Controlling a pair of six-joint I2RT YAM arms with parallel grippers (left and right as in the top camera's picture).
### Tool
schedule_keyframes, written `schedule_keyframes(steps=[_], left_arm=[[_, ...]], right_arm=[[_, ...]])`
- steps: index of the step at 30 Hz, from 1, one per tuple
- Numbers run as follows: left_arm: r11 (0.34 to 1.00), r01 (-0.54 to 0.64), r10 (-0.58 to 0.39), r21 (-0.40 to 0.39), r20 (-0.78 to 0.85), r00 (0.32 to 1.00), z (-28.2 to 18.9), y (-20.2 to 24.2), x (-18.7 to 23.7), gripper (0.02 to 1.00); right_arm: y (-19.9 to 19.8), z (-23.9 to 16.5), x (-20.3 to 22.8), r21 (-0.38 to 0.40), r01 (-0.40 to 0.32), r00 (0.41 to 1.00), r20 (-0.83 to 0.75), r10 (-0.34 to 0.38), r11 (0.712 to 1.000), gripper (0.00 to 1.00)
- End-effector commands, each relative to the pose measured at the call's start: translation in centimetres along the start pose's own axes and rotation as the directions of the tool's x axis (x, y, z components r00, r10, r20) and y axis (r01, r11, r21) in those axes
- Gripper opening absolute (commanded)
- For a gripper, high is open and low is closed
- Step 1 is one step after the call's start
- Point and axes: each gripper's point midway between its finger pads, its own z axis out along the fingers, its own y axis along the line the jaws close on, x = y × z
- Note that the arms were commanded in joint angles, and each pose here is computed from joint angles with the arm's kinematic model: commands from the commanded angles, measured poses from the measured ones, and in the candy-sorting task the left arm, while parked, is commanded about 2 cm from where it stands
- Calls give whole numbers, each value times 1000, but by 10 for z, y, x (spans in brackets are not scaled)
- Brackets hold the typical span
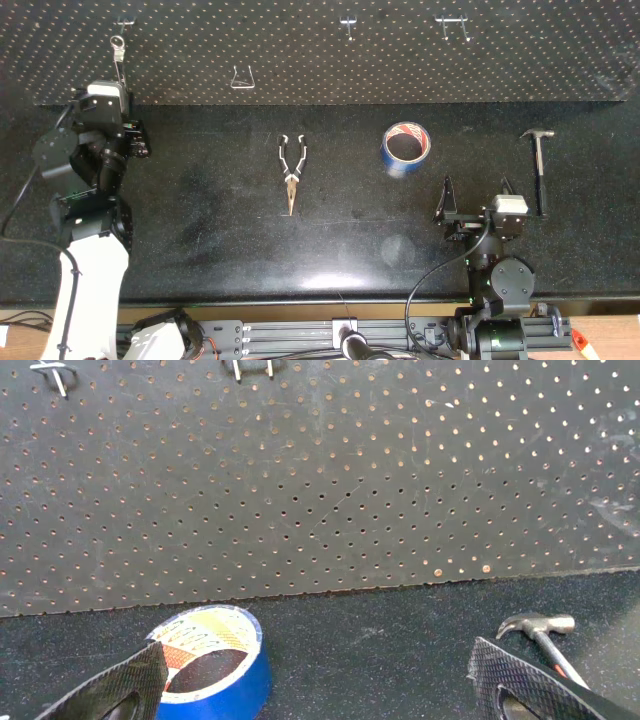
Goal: Place Tools Onto Pegboard
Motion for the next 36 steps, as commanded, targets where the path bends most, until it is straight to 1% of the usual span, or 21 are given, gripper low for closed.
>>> schedule_keyframes(steps=[1, 8, 11, 15, 33, 36], left_arm=[[1000, 12, -12, -18, 11, 1000, 3, 4, -1, 29], [1000, 8, -7, -23, 27, 1000, 6, 6, -3, 31], [997, 44, -43, -58, 22, 999, 5, 12, -2, 29], [997, 45, -44, -69, 20, 999, 5, 13, -1, 29], [997, 45, -44, -66, 19, 999, 15, 15, 3, 29], [999, 35, -35, -36, 19, 999, 17, 8, 3, 29]], right_arm=[[-1, 0, 0, 9, 8, 1000, 4, -8, 1000, 982], [-1, 0, 0, 9, 8, 1000, 4, -8, 1000, 980], [-1, 0, 0, 9, 8, 1000, 4, -8, 1000, 980], [-1, 0, 0, 9, 8, 1000, 4, -8, 1000, 980], [-1, 0, 0, 9, 8, 1000, 4, -8, 1000, 982], [-1, 0, 0, 9, 8, 1000, 4, -8, 1000, 980]])
